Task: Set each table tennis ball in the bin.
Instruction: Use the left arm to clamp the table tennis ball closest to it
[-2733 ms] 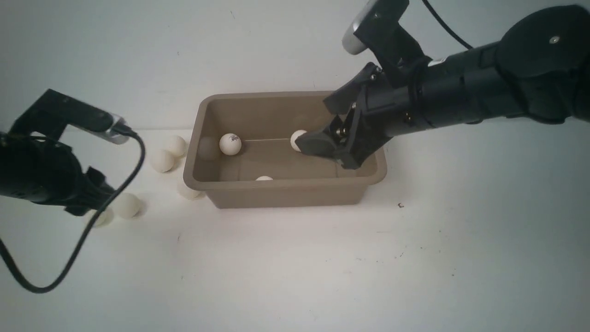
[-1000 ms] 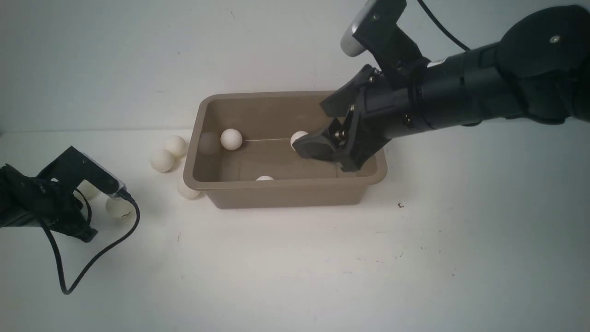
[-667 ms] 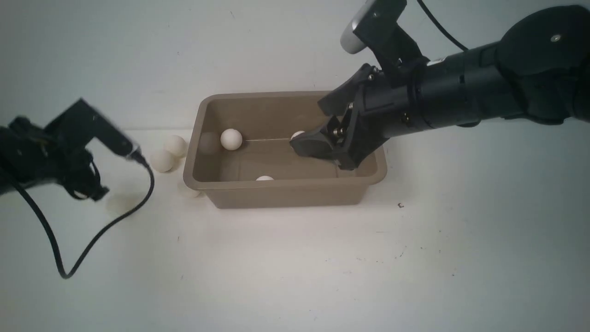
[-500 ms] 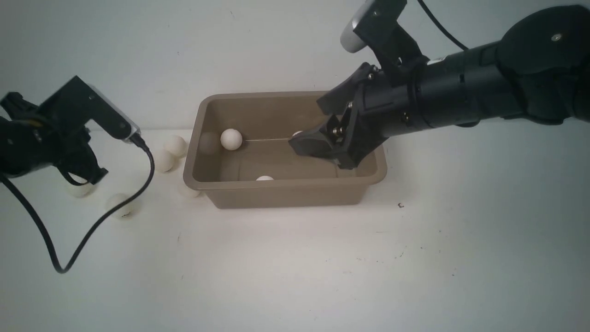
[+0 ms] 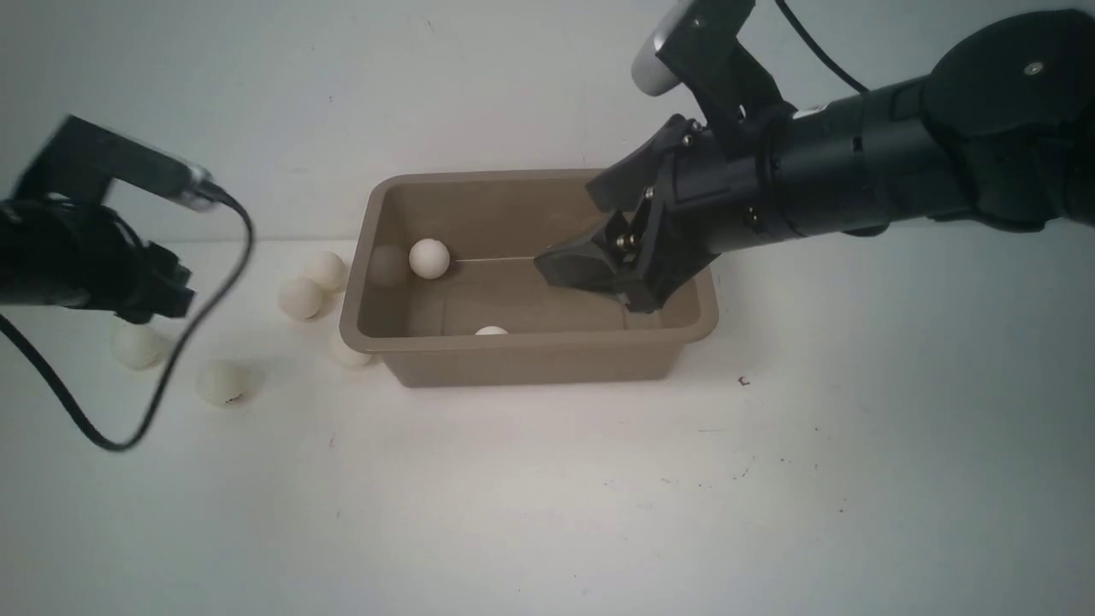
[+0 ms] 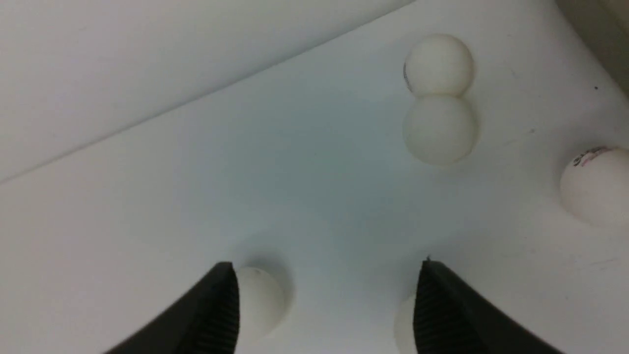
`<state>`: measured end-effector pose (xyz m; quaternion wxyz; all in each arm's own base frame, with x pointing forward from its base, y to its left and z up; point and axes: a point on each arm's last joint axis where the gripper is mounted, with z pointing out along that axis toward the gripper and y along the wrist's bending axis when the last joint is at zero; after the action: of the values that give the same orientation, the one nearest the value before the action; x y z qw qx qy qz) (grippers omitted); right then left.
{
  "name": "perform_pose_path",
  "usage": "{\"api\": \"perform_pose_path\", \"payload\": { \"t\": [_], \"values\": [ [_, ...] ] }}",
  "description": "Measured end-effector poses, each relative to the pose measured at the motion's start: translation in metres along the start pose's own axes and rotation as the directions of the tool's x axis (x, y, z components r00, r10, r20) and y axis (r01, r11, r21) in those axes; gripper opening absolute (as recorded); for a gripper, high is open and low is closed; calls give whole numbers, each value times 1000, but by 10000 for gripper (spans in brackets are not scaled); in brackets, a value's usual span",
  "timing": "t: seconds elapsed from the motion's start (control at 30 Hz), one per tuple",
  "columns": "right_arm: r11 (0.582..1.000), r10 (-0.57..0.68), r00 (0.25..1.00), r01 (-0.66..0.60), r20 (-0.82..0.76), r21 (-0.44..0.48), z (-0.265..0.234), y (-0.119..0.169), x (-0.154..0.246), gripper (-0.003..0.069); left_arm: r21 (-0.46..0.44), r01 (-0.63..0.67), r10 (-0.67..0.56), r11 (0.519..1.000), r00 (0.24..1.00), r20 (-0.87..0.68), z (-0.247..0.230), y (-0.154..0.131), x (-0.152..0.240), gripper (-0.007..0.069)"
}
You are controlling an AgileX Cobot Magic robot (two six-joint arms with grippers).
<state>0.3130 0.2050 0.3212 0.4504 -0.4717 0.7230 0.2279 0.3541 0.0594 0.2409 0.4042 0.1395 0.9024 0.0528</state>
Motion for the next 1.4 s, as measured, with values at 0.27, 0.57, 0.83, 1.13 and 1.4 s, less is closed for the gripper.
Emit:
{"api": "perform_pose_path", "payload": {
  "t": [0.27, 0.57, 0.83, 1.13, 1.4],
  "values": [
    [1000, -19, 1000, 19, 0, 0, 0, 0, 0, 587, 38, 221, -220, 975, 975, -39, -11, 56, 6, 430],
    [999, -36, 999, 36, 2, 0, 0, 0, 0, 587, 221, 291, -264, 931, 954, -144, 29, 63, 10, 430],
    [998, -68, 998, 68, 1, -2, 0, 0, 0, 587, 167, 283, -256, 944, 952, -168, 43, 69, 19, 430],
    [996, -85, 996, 85, -1, -19, 0, 2, 0, 587, 145, 307, -272, 941, 937, -219, 74, 71, 42, 430],
    [995, -97, 995, 97, -1, -19, 0, 2, 0, 587, 131, 300, -265, 945, 936, -230, 86, 71, 51, 430]
  ]
}}
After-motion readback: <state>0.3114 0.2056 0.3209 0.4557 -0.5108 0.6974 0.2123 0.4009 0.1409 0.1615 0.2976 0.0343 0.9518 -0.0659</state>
